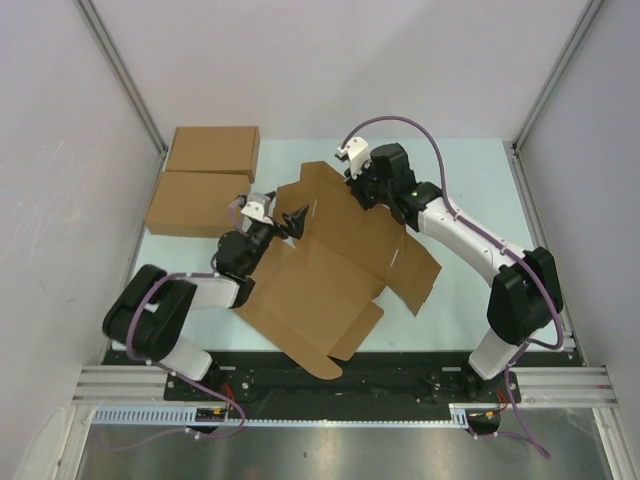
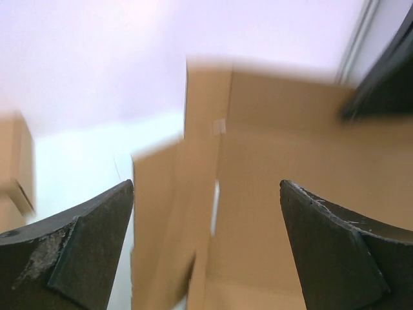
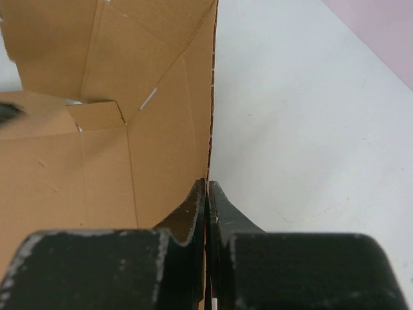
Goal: Fold the paper box
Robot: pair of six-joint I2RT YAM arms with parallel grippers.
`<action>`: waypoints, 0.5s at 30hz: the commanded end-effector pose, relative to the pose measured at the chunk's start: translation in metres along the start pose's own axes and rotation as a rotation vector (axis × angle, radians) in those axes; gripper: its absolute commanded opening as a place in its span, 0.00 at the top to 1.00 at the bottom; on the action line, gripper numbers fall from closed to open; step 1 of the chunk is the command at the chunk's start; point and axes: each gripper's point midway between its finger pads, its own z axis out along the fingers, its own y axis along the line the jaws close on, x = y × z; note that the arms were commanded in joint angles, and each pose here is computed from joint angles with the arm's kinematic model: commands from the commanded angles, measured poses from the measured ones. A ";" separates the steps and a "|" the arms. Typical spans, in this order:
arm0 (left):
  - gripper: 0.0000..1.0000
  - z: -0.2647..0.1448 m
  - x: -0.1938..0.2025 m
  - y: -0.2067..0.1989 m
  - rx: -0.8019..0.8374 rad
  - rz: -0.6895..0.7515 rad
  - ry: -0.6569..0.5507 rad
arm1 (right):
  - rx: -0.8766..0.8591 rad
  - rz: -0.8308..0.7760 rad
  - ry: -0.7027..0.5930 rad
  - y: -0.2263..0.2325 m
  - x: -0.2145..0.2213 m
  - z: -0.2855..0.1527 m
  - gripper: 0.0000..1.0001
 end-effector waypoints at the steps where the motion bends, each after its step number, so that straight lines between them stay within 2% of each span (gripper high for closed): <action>1: 0.00 -0.005 -0.071 0.010 -0.080 0.050 -0.173 | 0.198 -0.090 -0.026 -0.024 -0.016 -0.018 1.00; 8: 0.00 -0.014 -0.079 0.045 -0.291 0.053 -0.066 | 0.299 -0.153 -0.043 -0.024 -0.026 -0.029 1.00; 9: 0.00 -0.015 -0.068 0.050 -0.320 0.052 -0.011 | 0.309 -0.160 -0.047 -0.022 -0.027 -0.030 1.00; 13: 0.00 -0.011 -0.056 0.072 -0.467 0.014 0.081 | 0.397 -0.215 -0.036 -0.020 -0.022 -0.037 1.00; 15: 0.00 -0.004 -0.047 0.076 -0.490 0.013 0.122 | 0.426 -0.234 -0.036 -0.020 -0.022 -0.041 1.00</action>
